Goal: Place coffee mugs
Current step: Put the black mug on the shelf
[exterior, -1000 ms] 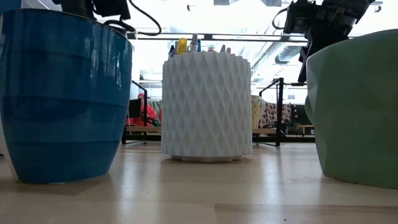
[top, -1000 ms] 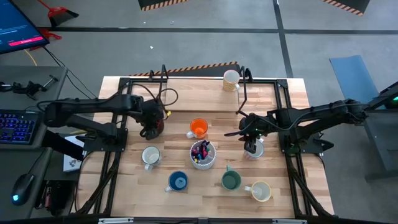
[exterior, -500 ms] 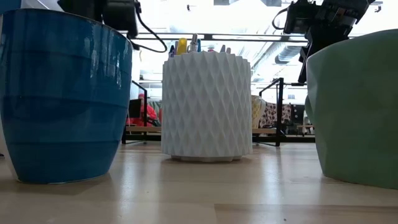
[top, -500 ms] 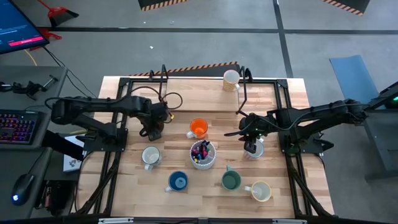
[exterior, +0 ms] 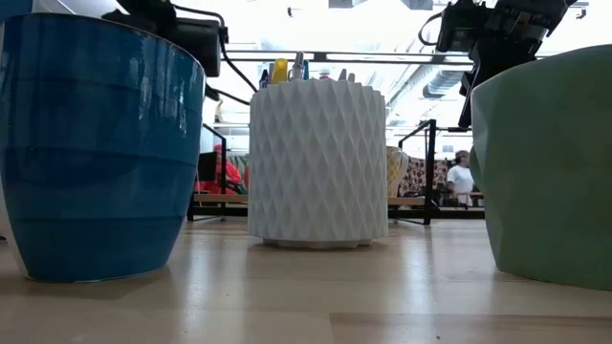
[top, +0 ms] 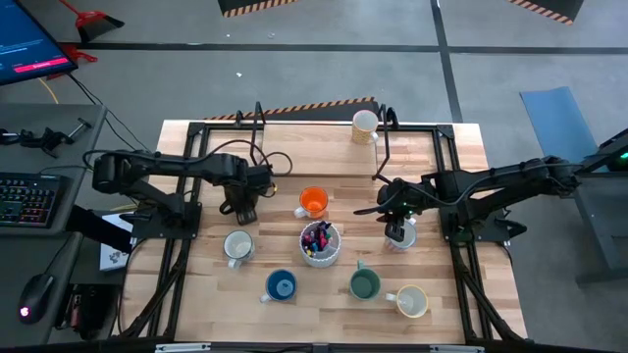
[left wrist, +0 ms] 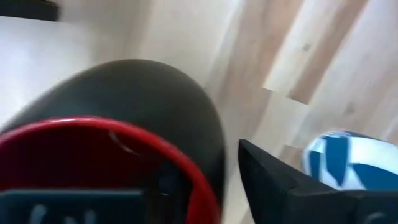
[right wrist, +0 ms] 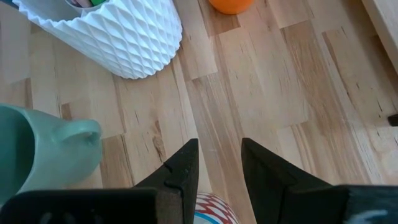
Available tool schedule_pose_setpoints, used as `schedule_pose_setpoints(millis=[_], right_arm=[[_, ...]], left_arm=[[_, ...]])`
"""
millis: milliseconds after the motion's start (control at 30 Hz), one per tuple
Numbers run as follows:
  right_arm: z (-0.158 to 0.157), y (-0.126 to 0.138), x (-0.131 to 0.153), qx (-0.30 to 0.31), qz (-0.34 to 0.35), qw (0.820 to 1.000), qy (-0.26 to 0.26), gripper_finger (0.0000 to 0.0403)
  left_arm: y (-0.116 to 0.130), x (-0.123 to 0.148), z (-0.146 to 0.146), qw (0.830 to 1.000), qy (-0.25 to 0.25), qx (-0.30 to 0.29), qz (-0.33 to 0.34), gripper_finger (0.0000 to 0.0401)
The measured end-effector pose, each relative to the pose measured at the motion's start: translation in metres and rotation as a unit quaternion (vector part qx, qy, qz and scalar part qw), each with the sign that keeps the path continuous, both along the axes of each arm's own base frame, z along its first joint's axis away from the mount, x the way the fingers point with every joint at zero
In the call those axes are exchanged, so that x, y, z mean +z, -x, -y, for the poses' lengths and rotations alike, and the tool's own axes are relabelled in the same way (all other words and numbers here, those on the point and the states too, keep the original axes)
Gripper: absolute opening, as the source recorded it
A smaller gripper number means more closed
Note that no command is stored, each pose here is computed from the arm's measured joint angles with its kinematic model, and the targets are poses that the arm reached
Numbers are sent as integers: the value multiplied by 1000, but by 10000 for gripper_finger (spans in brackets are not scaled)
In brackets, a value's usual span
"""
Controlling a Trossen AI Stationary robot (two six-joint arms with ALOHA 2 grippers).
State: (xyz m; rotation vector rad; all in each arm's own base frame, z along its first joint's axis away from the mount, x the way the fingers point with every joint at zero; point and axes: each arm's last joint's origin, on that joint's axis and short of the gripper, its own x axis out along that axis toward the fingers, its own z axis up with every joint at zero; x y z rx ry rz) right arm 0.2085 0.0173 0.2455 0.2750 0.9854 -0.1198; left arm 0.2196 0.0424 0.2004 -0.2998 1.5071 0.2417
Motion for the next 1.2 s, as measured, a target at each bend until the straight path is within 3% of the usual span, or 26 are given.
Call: schedule_pose_setpoints(millis=[167,500,733,933,1033,1200], right_arm=[[0,0,0,0,0,1000,0,101],[0,0,0,0,0,1000,0,101],[0,0,0,0,0,1000,1,101],[1,0,0,-8,1,1000,13,101],[1,0,0,-8,1,1000,13,101],[1,-2,1,-11,10,1000,12,101]], left_arm=[[0,0,1,1000,22,-6,5,13],[5,11,0,1000,-11,6,-14,6],[17,69,4,999,-45,23,7,6],[17,128,9,991,-48,36,119,5],[8,153,9,981,-56,33,181,5],[-24,182,1,961,-91,-32,260,5]])
